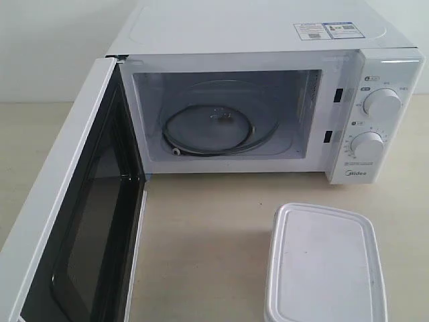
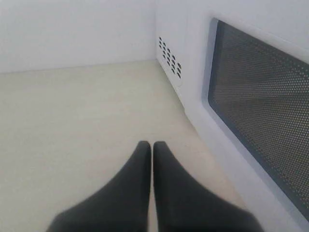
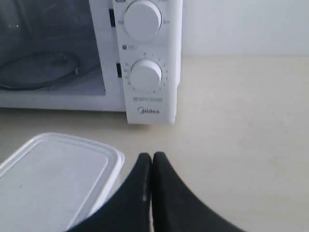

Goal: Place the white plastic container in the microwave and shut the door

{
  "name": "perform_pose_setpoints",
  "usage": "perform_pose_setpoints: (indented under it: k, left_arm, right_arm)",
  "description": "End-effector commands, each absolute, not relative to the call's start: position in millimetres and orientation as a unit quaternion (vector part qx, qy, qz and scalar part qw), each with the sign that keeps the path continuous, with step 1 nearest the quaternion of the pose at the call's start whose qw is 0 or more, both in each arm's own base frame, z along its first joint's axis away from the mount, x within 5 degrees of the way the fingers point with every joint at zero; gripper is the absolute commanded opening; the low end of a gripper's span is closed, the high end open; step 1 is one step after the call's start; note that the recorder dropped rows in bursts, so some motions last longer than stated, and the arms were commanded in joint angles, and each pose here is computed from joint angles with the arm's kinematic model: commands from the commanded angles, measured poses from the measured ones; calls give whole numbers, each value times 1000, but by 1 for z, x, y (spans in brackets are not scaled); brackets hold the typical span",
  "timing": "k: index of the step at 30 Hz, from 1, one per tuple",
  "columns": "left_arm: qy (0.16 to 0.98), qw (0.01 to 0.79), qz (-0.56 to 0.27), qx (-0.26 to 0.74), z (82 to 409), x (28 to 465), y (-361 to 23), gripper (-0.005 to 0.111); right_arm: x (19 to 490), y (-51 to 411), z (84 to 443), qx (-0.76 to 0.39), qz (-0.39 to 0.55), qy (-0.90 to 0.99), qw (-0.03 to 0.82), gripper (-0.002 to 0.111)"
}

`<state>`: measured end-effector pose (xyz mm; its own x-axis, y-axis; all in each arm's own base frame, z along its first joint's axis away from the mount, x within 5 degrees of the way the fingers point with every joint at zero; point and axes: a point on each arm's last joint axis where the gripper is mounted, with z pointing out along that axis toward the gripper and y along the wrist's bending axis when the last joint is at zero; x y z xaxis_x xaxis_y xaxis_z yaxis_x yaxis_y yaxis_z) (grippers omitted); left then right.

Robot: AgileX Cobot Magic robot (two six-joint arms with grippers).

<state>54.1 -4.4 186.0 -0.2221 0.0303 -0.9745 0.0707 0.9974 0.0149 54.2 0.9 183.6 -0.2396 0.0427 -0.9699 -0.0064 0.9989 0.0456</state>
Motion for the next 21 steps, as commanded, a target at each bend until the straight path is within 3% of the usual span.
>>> perform_pose_setpoints:
  k: [1, 15, 21]
  left_arm:
    - [782, 622, -18, 27, 185, 54, -4, 4]
    - [782, 622, -18, 27, 185, 54, -4, 4]
    - [782, 622, -18, 27, 185, 54, -4, 4]
  right_arm:
    - [56, 1, 198, 0, 8, 734, 679, 0]
    - [48, 1, 244, 11, 32, 536, 843, 0]
    - [17, 1, 280, 50, 188, 292, 936, 0]
